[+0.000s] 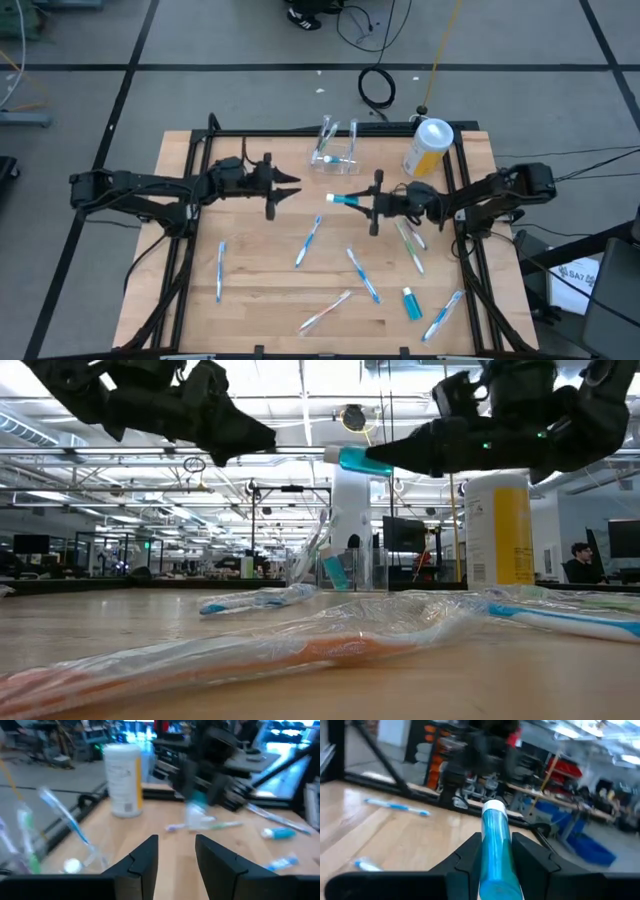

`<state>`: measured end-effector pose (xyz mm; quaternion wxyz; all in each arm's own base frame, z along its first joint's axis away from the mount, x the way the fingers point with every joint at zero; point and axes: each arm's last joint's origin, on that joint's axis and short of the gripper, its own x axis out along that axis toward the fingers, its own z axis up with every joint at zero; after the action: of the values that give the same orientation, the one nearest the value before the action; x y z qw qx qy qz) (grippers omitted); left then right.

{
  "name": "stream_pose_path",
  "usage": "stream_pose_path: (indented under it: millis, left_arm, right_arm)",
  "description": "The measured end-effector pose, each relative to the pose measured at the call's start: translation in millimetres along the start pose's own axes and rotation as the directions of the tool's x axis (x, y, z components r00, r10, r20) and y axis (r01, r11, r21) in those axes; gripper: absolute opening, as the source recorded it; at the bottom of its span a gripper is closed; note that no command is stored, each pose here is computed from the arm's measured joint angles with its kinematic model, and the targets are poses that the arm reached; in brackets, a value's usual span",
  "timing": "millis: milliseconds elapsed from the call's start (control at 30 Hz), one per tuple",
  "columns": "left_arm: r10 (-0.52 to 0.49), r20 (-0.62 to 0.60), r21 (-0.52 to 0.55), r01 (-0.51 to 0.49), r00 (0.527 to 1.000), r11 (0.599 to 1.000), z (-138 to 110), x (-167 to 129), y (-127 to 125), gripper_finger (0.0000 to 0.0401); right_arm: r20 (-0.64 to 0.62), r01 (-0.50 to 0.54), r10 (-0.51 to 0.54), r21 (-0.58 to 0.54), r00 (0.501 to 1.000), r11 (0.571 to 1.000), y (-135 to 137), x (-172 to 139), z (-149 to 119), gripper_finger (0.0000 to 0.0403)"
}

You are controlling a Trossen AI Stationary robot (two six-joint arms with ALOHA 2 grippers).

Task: Pick & Place toothbrushing station
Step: Put the mouthwash into the transparent organizer

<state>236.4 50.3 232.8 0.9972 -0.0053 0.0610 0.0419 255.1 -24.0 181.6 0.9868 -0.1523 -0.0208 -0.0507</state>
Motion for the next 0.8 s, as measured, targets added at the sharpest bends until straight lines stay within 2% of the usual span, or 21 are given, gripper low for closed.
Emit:
stream_pose_path:
  millis: [100, 200, 500, 733, 800]
  left_arm:
    - [0.019, 0.036, -0.008, -0.019, 0.999, 1.0, 3.6, 1.9, -0.9, 0.0134]
    - [0.041, 0.013, 0.006, -0.041, 0.999, 0.999, -2.4, 6.1, -0.8, 0.0134]
    - [-0.054, 0.028, 0.169, 0.048, 0.998, 0.984, -19.5, 28.0, -7.4, 0.0134]
    - [-0.059, 0.041, 0.177, 0.05, 0.997, 0.983, -12.2, 50.4, -7.1, 0.0134]
    - [-0.066, 0.035, 0.179, 0.059, 0.997, 0.982, -9.3, 59.1, -7.9, 0.0134]
  right_arm:
    - [-0.03, 0.03, -0.028, 0.094, 0.999, 0.995, -7.9, -1.5, -6.4, 0.0093]
    - [-0.046, 0.044, -0.037, 0.158, 0.998, 0.986, -11.3, -1.5, -8.6, 0.0093]
    - [-0.038, 0.046, -0.038, 0.231, 0.999, 0.972, -12.1, -1.5, -8.0, 0.0093]
    - [-0.001, -0.055, 0.057, 0.235, 0.998, 0.97, -9.5, -1.4, -6.4, 0.0093]
    - [0.007, -0.056, 0.056, 0.234, 0.998, 0.971, -9.6, -1.4, -5.6, 0.0093]
